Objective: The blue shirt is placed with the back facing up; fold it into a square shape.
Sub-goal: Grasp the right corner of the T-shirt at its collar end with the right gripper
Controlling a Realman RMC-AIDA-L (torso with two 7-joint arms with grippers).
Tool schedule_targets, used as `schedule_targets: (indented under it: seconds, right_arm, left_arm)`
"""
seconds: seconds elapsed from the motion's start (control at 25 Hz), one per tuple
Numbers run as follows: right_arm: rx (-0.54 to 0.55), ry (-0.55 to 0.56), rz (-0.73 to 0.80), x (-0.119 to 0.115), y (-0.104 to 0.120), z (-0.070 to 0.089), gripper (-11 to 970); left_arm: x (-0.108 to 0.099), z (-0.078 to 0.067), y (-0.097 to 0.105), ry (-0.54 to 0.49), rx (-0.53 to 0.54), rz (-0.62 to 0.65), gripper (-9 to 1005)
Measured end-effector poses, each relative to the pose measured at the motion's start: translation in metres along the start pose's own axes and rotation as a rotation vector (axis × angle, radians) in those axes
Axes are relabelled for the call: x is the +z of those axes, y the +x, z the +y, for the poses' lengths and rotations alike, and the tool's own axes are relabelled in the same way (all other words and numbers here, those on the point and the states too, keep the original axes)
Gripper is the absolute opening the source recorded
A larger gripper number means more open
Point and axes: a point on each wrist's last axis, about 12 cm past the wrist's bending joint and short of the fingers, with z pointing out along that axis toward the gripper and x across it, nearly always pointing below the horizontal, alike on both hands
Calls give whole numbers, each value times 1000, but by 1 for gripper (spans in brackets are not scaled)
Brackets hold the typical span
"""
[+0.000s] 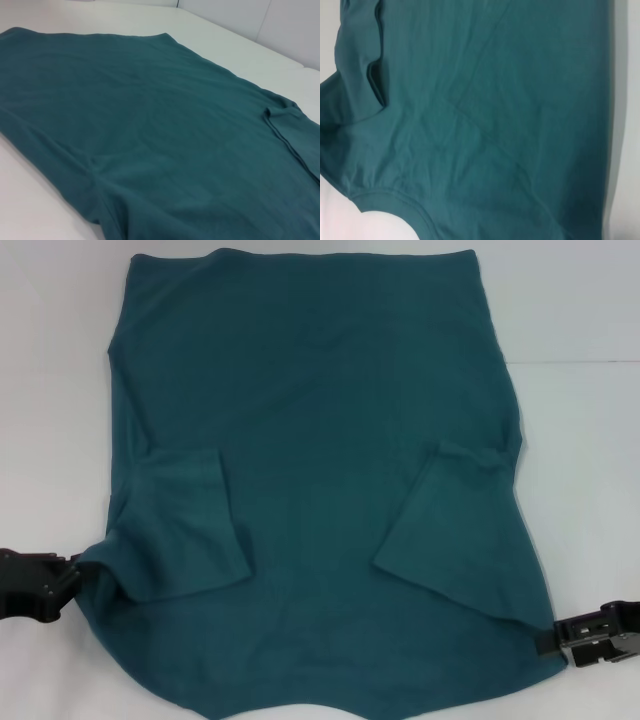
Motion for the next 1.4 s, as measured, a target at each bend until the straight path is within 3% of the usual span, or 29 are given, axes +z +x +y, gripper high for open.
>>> schedule_targets:
  seconds: [0.8,1.4]
  right_arm:
    - [-4,1,9,6,-2,4,900]
    - [-77,-30,29,24,-19,29,899]
  left_arm:
    - [1,2,-3,-7,7,-2,24]
    - [2,3,-3,-15,7,-2,24]
